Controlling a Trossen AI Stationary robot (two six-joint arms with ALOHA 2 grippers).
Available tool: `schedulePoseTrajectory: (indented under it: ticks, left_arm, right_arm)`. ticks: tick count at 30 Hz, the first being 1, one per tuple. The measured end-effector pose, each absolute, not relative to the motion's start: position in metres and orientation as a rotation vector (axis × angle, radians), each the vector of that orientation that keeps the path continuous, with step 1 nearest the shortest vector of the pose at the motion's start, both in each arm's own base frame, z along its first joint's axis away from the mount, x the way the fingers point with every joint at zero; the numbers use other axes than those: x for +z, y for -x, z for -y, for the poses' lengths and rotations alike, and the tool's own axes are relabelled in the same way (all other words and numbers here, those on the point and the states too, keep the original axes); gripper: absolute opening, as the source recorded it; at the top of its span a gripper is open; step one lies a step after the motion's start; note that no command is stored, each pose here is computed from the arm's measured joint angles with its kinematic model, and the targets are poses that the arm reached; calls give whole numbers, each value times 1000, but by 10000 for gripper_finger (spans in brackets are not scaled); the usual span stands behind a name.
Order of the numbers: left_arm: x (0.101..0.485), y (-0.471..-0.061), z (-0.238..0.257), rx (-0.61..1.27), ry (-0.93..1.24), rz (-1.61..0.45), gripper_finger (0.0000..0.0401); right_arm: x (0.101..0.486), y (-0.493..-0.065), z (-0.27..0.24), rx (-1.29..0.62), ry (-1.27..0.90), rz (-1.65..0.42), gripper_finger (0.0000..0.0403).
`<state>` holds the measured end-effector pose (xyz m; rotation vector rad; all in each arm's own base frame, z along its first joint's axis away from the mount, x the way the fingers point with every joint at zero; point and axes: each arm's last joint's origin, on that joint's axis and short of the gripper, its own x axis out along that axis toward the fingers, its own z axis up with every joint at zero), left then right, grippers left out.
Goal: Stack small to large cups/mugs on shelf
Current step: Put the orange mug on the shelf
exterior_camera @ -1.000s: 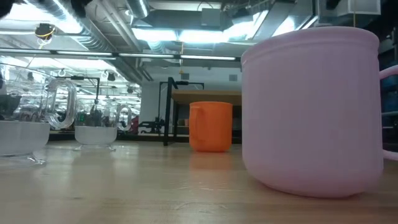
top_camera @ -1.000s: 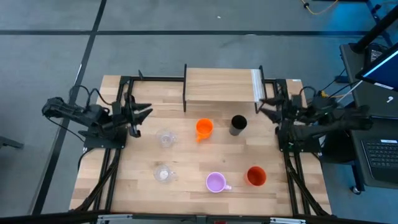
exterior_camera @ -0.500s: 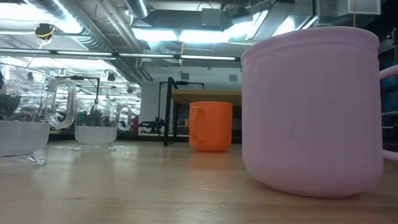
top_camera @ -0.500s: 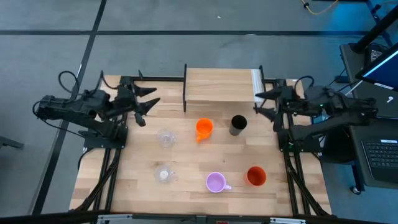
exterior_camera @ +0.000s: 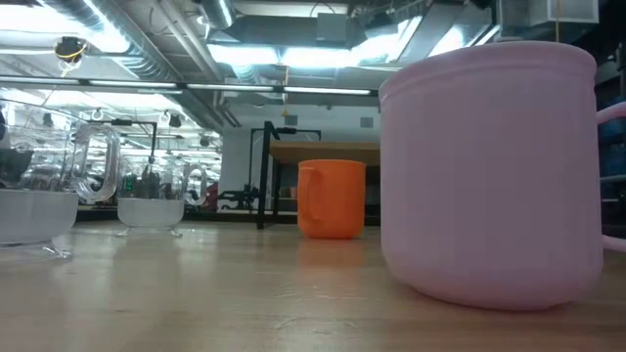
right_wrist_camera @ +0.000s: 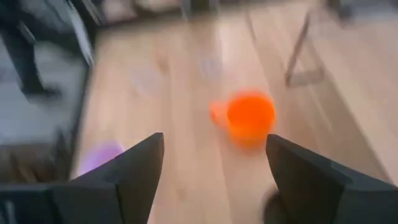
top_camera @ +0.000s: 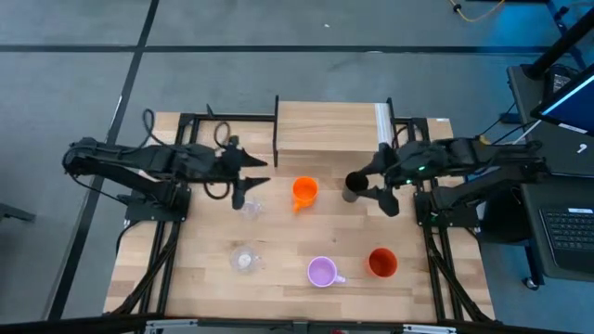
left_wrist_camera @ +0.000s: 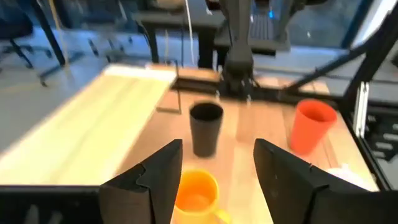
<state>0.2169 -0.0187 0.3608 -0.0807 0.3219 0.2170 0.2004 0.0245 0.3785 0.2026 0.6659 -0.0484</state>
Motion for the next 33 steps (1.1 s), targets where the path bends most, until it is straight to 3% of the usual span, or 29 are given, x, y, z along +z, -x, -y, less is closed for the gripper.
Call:
schedulePoseTrajectory:
  ticks: [4, 13, 33]
  left_arm:
    - [347, -230, 21, 234, 126, -396, 193]
    - [327, -251, 24, 246, 111, -484, 193]
    - [324, -254, 24, 248, 108, -491, 193]
  right_arm:
    - [350, -208, -26, -79, -169, -874, 284]
    - [290, -228, -28, -43, -17, -1102, 284]
    - [235, -259, -3, -175, 35, -1279, 275]
